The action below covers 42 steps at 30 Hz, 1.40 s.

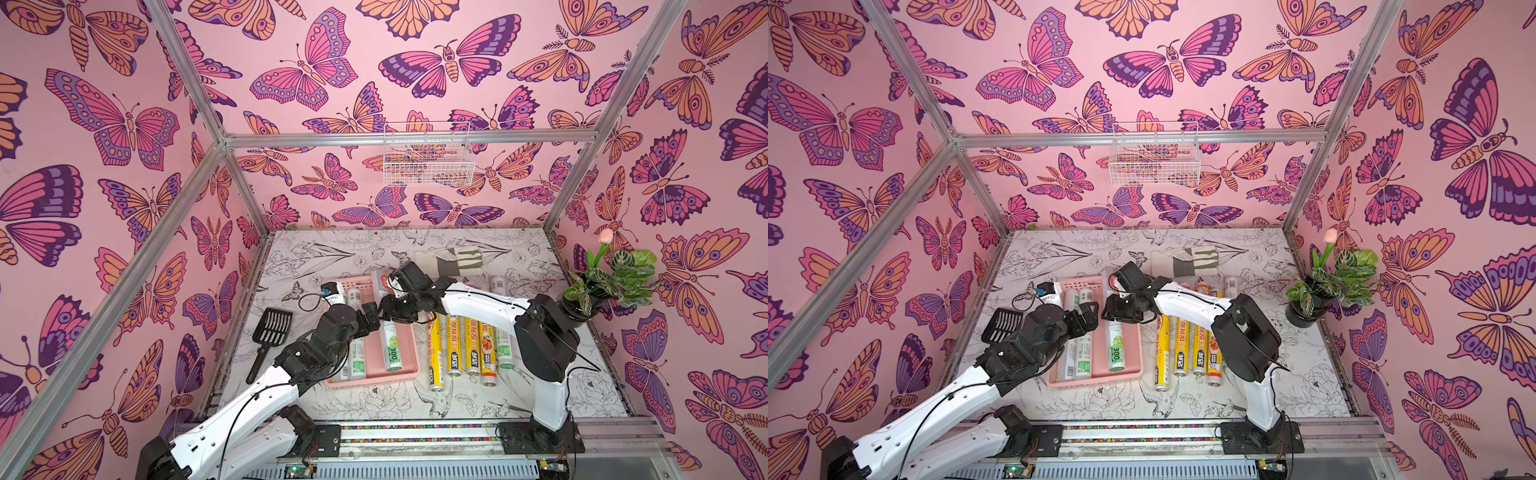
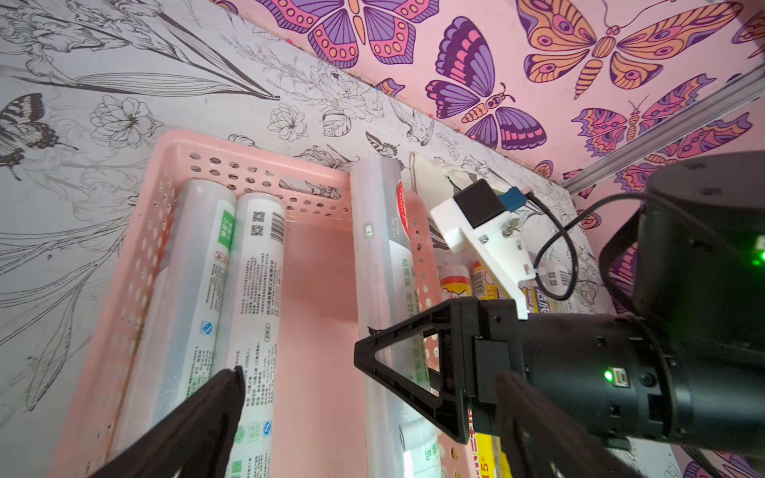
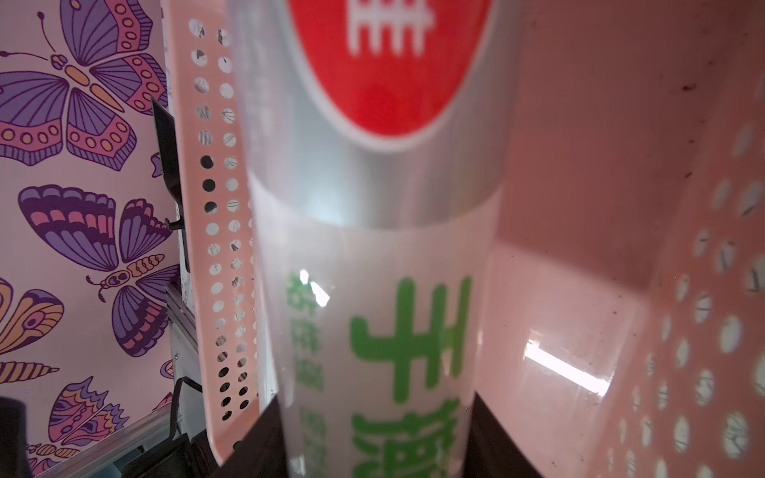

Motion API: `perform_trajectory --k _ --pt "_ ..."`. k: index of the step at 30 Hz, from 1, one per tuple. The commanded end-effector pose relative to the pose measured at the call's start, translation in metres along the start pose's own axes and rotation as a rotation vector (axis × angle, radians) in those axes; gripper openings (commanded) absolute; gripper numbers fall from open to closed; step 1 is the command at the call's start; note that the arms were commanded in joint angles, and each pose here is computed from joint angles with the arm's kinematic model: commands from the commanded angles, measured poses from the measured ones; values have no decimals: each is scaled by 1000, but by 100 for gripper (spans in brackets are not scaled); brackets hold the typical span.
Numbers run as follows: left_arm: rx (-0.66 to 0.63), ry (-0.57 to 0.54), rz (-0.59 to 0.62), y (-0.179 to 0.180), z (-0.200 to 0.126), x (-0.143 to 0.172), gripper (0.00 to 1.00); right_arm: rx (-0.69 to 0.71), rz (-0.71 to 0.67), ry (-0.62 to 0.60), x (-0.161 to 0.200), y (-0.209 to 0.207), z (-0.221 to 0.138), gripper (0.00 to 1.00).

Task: Put the plastic wrap into the basket
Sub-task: Place the plastic wrap in the basket.

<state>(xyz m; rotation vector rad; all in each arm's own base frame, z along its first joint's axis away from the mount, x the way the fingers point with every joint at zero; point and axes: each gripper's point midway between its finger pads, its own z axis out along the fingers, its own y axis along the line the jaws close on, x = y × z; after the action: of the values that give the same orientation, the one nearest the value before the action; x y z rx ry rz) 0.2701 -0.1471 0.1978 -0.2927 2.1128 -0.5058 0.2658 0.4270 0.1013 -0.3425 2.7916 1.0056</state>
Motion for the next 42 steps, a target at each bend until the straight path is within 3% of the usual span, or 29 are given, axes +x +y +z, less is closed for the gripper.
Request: perform_trajectory --k 1,18,26,31,42 --pt "-94 0 0 20 -2 1 100 -42 -2 -40 -10 25 -1 34" --pt "-188 -83 45 37 -22 -21 100 8 53 30 5 16 37 36" --pt "-170 -48 31 33 -17 -14 100 6 56 47 5 15 47 43" --pt "-168 -43 32 33 -17 -13 100 86 17 15 -1 6 41 51" --pt "-158 -52 39 32 -20 -15 100 65 64 40 2 2 56 51"
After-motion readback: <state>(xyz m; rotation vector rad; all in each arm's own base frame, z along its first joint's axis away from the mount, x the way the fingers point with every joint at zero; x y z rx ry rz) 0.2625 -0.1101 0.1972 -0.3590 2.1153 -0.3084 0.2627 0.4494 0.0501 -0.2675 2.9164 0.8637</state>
